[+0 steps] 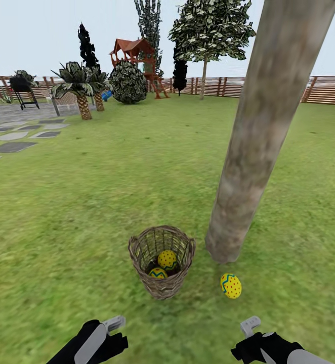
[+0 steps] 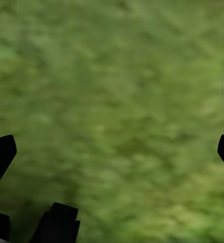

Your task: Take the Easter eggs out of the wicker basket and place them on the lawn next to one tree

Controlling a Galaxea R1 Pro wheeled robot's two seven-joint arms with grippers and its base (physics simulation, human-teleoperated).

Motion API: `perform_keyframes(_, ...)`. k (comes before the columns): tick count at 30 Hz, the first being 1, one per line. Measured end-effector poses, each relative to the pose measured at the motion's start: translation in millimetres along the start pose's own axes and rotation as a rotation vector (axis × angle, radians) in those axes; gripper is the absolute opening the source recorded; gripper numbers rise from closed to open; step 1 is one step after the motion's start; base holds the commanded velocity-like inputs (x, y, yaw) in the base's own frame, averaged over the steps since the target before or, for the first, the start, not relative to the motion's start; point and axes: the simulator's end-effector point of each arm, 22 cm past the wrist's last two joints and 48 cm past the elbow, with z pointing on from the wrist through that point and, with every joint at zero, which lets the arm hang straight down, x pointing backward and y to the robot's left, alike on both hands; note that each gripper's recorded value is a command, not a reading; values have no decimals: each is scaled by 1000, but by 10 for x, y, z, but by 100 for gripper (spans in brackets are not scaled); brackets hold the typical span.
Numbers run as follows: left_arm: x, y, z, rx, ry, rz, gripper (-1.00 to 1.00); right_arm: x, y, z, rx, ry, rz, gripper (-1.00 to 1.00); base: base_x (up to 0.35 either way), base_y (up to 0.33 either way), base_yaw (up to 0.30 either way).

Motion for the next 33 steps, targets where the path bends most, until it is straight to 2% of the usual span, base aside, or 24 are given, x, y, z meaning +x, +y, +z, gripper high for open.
perform_keyframes(7,-21,-7,-136,-3,1,0,100,-54,-4,-130,0,-1,1,100,0,0,0)
perform_keyframes(16,32,40,-106,-14,12,-4,100,-53,-9,-131,1,1,-6,100,0,0,13)
perform_keyframes(20,160,160,-41,-40,44,-14,100,-51,-4,-130,2,3,-8,100,0,0,226)
perform_keyframes(28,184,176,-29,-43,50,-16,100,-47,-1,-129,2,4,-8,100,0,0,288)
perform_keyframes(33,184,178,-29,-43,50,-17,100,-51,-1,-129,1,3,-8,100,0,0,106)
